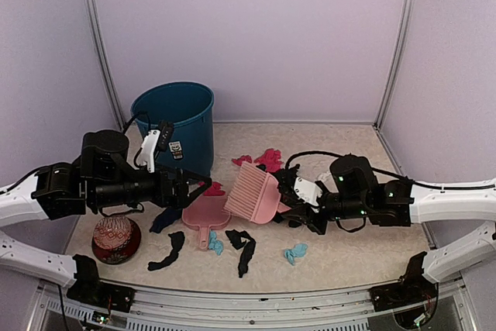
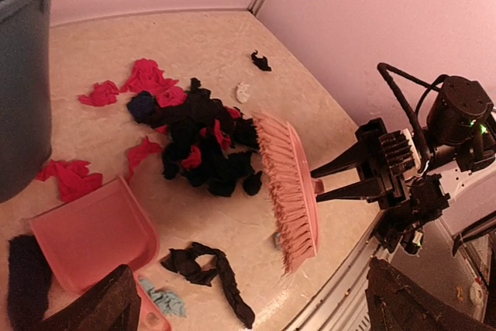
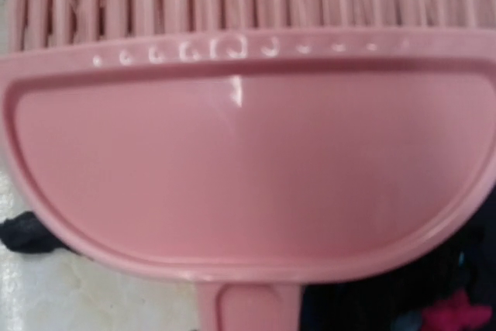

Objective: Sweep away the paper scraps from the table

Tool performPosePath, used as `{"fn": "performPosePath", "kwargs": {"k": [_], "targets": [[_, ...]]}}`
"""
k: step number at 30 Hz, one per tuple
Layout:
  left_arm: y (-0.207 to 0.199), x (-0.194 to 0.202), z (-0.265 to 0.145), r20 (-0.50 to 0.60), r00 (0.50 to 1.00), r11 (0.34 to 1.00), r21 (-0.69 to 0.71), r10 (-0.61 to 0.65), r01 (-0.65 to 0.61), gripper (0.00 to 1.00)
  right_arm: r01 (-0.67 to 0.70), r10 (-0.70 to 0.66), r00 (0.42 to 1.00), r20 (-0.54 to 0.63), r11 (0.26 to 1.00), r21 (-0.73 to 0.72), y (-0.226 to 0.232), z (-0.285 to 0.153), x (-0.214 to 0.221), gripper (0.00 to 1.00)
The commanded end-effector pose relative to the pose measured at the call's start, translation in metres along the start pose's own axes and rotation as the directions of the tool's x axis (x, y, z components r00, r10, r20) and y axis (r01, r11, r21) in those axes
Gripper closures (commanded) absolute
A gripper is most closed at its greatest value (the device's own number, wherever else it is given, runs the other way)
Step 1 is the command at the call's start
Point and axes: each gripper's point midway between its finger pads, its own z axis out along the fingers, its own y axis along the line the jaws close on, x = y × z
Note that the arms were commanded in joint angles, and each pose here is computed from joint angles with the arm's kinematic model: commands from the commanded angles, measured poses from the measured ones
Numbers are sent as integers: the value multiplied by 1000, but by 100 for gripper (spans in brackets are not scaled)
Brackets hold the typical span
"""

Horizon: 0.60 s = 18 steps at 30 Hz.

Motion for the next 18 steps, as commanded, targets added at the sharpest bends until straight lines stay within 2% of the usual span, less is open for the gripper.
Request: {"fn": "performPosePath", "kwargs": {"k": [1,9,13,18], "targets": [[-29,14,17,-68,996,987,150,-56,65,1,174,-169,970,174,985,-12,14,-4,-31,100],[-39,42,51,-171,984,977,195,-57,91,1,254,-247,954,168,967,-16,23,10,-37,100],[-34,53,62,-208,976,980,173,-63,100,1,286,-278,945,174,958,-26,32,13,-43,100],[-33,62,69,-248,966,974,189,-77,126,9,299,-292,942,163,954,-14,31,15,-44,100]]}}
